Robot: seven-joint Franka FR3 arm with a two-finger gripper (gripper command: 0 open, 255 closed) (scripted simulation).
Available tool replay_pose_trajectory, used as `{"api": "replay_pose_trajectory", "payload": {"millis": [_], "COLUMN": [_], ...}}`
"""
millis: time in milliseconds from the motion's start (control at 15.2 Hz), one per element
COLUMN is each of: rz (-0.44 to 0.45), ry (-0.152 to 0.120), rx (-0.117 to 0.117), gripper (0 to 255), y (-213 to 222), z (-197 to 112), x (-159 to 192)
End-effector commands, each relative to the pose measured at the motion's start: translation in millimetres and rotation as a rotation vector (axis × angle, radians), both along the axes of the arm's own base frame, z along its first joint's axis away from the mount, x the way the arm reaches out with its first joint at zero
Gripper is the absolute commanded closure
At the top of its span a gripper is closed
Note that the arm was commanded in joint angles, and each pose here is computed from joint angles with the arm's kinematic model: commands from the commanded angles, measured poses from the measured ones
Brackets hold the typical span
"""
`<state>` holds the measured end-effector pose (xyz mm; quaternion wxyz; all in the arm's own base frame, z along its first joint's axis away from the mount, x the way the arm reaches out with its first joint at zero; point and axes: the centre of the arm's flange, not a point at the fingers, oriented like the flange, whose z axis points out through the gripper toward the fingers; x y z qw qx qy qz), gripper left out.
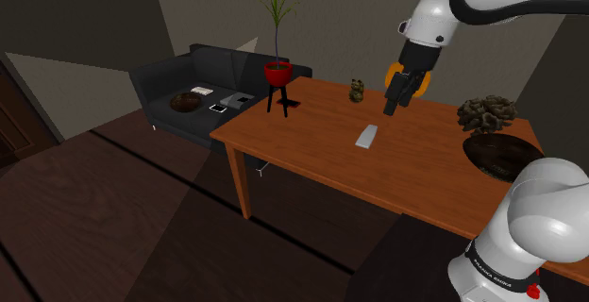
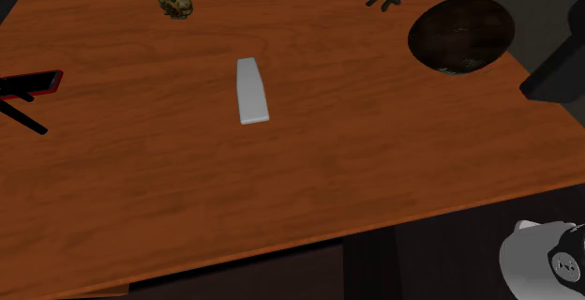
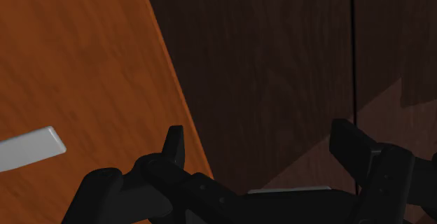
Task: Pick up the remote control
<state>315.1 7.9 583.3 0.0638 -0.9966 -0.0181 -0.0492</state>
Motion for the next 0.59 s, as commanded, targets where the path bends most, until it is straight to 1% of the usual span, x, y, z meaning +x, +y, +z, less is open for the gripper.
{"api": "replay_pose_trajectory", "payload": {"millis": [0, 528], "rz": [0.000, -0.229], "ry": [0.000, 0.031], "rx": [0.000, -0.008], "gripper": [0, 0], "y": [0, -31], "z": [0, -56], "x": [0, 82]}}
